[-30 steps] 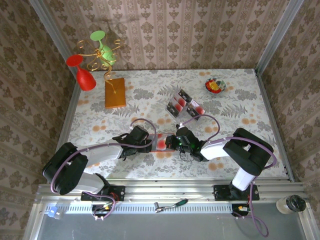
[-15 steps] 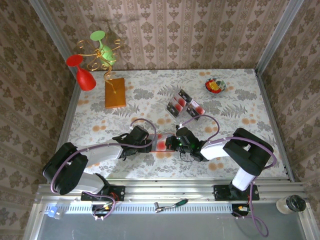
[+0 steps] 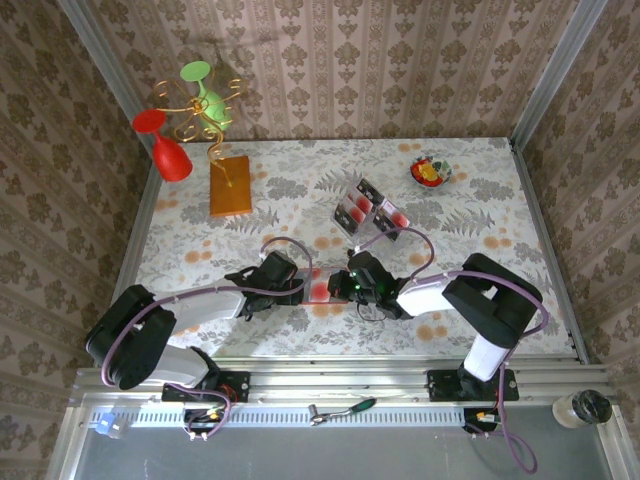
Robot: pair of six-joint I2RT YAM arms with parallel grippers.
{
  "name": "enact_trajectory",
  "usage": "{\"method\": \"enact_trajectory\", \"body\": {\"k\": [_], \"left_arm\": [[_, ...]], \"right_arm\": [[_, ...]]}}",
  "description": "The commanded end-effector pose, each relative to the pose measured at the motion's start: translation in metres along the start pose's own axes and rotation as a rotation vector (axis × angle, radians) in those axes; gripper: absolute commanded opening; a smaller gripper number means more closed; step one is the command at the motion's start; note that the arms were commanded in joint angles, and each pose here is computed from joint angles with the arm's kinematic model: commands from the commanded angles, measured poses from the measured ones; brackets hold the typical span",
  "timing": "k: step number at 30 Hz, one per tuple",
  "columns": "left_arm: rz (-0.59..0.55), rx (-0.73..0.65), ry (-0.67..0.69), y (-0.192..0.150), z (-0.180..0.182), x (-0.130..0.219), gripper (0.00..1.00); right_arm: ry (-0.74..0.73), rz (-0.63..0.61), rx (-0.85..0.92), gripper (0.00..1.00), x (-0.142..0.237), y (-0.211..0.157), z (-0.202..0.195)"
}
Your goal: Put the credit cards into the card holder
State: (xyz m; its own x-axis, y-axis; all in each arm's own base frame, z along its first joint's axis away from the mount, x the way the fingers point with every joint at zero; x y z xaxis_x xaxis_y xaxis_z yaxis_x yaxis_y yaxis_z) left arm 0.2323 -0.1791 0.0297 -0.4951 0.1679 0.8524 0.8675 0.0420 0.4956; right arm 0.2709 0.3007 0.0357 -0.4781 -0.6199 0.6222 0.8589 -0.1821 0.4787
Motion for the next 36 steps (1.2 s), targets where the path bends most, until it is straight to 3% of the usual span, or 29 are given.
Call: {"method": "enact_trajectory", "body": {"k": [1,5,10,11,19,26,36], "left_arm": [[0.01,0.005,0.02,-0.006,0.007,0.004,0.91],[0.005,0.007,0.016,-0.005,0.006,0.005,0.91],[0.006,0.004,0.018,-0.005,0.006,0.006,0.91],[0.006,0.004,0.02,-0.005,0.007,0.006,0.91],[0.005,0.007,0.02,-0.007,0.008,0.005,0.91],[0.005,0.007,0.019,-0.007,0.008,0.004,0.91],[0.005,0.008,0.018,-0.006,0.007,0.004,0.91]], "right_arm": [[-0.08,0.099,0.011,0.0,-0.006,-0.022,-0.021],[-0.077,0.125,0.016,0.03,-0.008,-0.025,-0.019],[-0.071,0.162,0.068,0.36,-0.001,-0.014,-0.008],[-0.076,0.162,0.078,0.39,0.002,-0.01,-0.006],[-0.11,0.172,0.108,0.38,0.011,0.008,-0.007],[-0.116,0.182,0.12,0.19,0.006,0.012,-0.004],[-0.103,0.218,0.128,0.15,-0.008,0.008,0.003]]}}
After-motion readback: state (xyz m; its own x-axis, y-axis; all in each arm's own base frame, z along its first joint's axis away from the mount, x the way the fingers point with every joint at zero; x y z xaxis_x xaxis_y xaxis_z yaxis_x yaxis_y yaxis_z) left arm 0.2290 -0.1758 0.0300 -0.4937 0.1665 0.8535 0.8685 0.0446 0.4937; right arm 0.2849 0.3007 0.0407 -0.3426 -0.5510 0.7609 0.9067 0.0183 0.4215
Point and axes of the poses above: each hand's point on the last joint's axis, 136 mm out from that joint toward the fingers, its own x axis back along the fingers, its own z axis along the line the jaws close on, y = z × x, the point moved 1 cm from there along x, back along the fingers, and after that the axes turned 9 degrees about x, right-handed, at the moved point
